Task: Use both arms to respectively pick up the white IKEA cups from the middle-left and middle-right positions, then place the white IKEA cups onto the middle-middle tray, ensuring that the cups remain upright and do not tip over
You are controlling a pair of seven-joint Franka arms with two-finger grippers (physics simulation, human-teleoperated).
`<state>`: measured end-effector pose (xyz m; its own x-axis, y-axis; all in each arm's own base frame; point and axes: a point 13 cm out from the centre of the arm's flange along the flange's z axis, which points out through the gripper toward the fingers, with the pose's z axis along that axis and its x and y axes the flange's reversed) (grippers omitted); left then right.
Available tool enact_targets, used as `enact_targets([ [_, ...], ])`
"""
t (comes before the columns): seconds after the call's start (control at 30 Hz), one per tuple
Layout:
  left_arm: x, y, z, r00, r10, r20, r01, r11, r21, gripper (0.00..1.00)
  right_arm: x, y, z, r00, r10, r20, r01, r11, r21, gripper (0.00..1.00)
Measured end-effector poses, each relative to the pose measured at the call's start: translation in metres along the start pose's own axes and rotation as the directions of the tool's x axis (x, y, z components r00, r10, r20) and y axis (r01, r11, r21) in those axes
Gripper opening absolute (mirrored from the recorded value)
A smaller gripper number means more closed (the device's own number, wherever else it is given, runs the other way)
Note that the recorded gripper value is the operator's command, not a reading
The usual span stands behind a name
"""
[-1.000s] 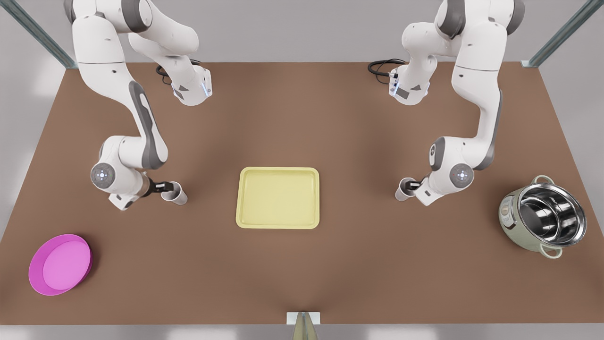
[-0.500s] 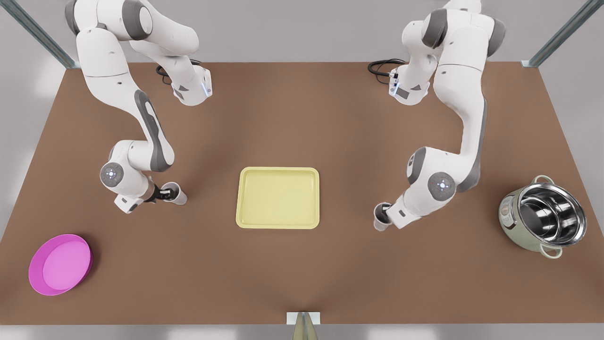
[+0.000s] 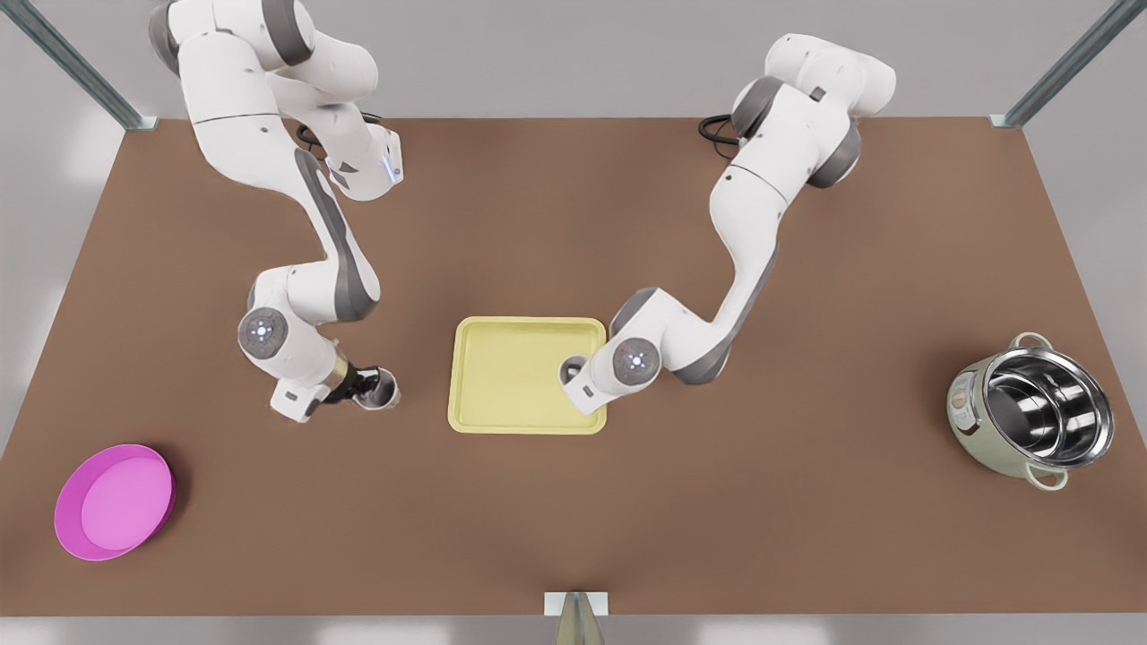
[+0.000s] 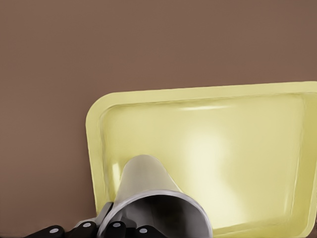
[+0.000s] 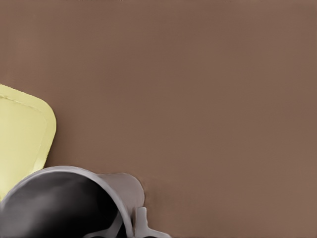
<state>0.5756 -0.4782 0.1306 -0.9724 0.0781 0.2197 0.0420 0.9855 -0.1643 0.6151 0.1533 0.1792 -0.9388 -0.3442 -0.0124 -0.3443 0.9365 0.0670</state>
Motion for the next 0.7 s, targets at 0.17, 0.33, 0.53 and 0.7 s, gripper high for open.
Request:
enact_targets([
  [0.17,-0.001,-0.001,0.012,0.994,-0.109,-0.014,0.11,0.994,0.016,1.0,-0.006,0.173,0.032,0.993,-0.116,-0.005,0.116,0.993,-0.026,0.21],
  [0.33,-0.003,0.004,-0.007,0.982,-0.189,-0.023,0.19,0.981,0.033,1.0,0.005,0.221,0.056,0.998,-0.052,0.029,0.053,0.998,-0.032,0.21],
  [0.53,0.003,0.125,-0.241,0.931,-0.361,0.051,0.359,0.933,0.035,1.0,0.021,0.223,0.09,0.997,0.056,0.06,-0.054,0.998,-0.035,0.21],
  [0.7,0.09,0.282,-0.356,0.918,-0.358,0.171,0.389,0.896,-0.213,1.0,0.012,0.227,0.09,0.986,0.125,0.108,-0.12,0.992,-0.05,1.0],
])
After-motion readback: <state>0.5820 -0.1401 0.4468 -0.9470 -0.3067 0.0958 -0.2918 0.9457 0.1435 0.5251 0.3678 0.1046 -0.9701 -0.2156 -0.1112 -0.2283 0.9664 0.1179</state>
